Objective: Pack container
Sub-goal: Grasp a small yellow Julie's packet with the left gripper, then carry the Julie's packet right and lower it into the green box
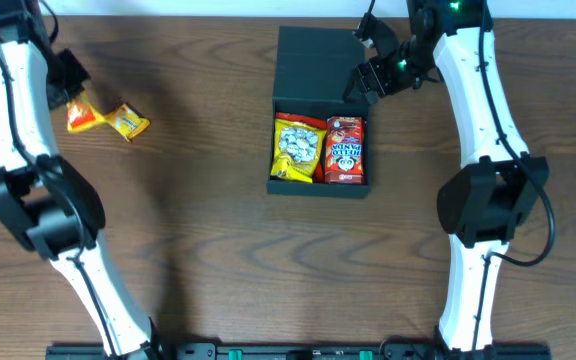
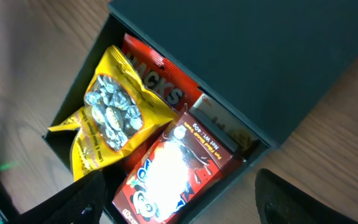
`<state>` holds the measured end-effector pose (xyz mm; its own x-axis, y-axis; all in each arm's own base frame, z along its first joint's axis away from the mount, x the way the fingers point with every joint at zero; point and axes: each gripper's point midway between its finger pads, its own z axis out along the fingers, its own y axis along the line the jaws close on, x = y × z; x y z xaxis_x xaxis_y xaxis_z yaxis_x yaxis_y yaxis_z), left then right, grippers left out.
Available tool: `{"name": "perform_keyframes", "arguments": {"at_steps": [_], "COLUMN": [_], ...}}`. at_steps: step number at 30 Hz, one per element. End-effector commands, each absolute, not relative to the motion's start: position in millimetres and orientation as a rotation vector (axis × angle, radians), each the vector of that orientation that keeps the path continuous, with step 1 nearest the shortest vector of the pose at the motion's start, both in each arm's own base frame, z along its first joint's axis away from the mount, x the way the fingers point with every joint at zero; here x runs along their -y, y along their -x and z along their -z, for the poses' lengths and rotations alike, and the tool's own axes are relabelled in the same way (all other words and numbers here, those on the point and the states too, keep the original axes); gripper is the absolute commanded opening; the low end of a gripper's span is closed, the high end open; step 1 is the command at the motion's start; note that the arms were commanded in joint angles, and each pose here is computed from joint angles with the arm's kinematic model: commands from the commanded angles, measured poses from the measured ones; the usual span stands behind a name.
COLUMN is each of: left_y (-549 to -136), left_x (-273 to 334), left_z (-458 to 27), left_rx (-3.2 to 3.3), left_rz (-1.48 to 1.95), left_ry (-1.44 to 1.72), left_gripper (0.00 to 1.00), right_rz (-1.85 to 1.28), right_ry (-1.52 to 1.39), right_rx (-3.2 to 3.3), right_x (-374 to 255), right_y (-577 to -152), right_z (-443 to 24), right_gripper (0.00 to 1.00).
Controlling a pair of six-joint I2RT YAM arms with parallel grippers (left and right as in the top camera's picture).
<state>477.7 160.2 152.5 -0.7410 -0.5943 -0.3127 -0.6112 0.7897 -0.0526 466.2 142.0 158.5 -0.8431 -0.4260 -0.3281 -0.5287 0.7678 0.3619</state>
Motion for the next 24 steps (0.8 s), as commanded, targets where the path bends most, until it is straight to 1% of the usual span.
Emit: {"name": "perform_keyframes", "arguments": {"at_steps": [1,3,6,10,17,20,24], "left_y": [-478,-482,-490,-497,-491,-486,-475], "left_x": [-134,-114,-67,2,125,165,197], "left_z": [-183,-191,-196,-187,-179,-181,-178], "left_rx": [-2.642,-2.64,-2.663,-2.716,-2.741,-2.719,-2.707], "left_rz": [-0.094,-0.08,-0.052,-0.017,0.065,0.125,0.174], "left_ry": [0.832,0.775,0.645,0.457,0.141,0.159,0.318], "left_gripper": [0.06,0.06,0.06,0.06,0.06,0.06,0.06], "right_rz": [-0.631,-0.627,-0.61,-0.589,-0.559,-0.551,-0.541], "right_ry": [0.733,0.729,0.701,0.568,0.384,0.335,0.294], "right_rx": [-2.704,-2.697,-2.682,-2.677,-2.652,-2.652,-2.651], "right_x": [-137,-135,-126,-101,-41,-22,-6], "right_y": [-470,-473,-480,-494,-508,-509,-510], "right_z": [-173,-173,-174,-180,-191,-191,-191], "right_gripper": [0.76,0.74,0.67,0.7,0.72,0.72,0.73]}}
